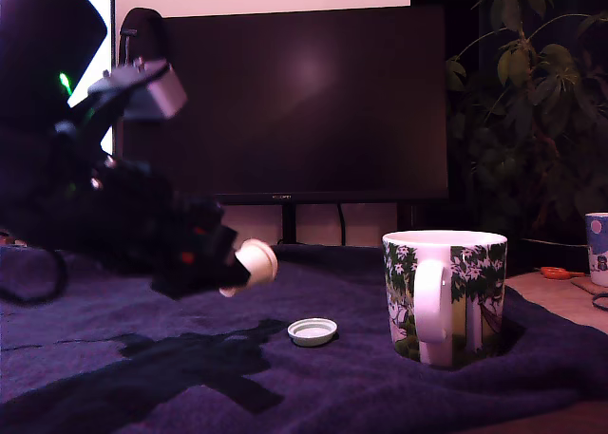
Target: Pick up the coffee capsules on the table and drop them inside the coffee cup
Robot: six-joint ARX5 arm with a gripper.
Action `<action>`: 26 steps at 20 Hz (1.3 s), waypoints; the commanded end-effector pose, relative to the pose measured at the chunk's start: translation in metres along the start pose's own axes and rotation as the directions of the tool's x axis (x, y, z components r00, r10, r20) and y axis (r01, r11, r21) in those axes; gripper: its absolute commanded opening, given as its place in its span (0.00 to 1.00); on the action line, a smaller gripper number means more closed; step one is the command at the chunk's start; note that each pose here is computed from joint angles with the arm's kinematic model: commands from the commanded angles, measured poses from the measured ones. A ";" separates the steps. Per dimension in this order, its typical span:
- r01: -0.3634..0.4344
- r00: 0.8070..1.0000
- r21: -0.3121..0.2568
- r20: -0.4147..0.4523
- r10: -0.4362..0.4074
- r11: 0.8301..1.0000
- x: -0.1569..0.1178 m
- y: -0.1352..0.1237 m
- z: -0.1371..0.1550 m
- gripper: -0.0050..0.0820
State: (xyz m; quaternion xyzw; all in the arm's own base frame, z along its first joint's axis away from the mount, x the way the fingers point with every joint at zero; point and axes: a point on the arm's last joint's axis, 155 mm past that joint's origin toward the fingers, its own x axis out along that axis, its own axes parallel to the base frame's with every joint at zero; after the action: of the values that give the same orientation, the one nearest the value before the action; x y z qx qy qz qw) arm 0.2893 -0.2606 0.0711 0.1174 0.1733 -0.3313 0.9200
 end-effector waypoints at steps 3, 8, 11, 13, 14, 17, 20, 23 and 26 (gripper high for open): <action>0.050 0.996 0.047 0.066 -0.053 0.998 -0.012 -0.007 0.026 0.08; 0.193 0.974 0.058 0.113 -0.198 0.980 -0.031 -0.032 0.046 0.06; 0.264 0.954 0.058 0.133 -0.269 0.963 -0.037 -0.044 0.052 0.03; 0.309 0.939 0.042 0.142 -0.312 0.950 -0.040 -0.052 0.057 0.03; 0.327 0.932 0.037 0.152 -0.328 0.944 -0.040 -0.055 0.062 0.03; 0.382 0.907 0.024 0.182 -0.380 0.924 -0.043 -0.064 0.079 0.03; 0.426 0.891 0.018 0.170 -0.422 0.905 -0.043 -0.071 0.091 0.03; 0.462 0.872 0.024 0.169 -0.459 0.887 -0.042 -0.077 0.104 0.03; 0.495 0.861 0.018 0.123 -0.493 0.869 -0.032 -0.084 0.108 0.03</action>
State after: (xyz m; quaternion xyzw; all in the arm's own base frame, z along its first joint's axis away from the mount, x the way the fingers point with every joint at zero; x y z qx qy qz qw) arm 0.2351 -0.3377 0.1794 0.0386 0.1342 -0.5589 0.8174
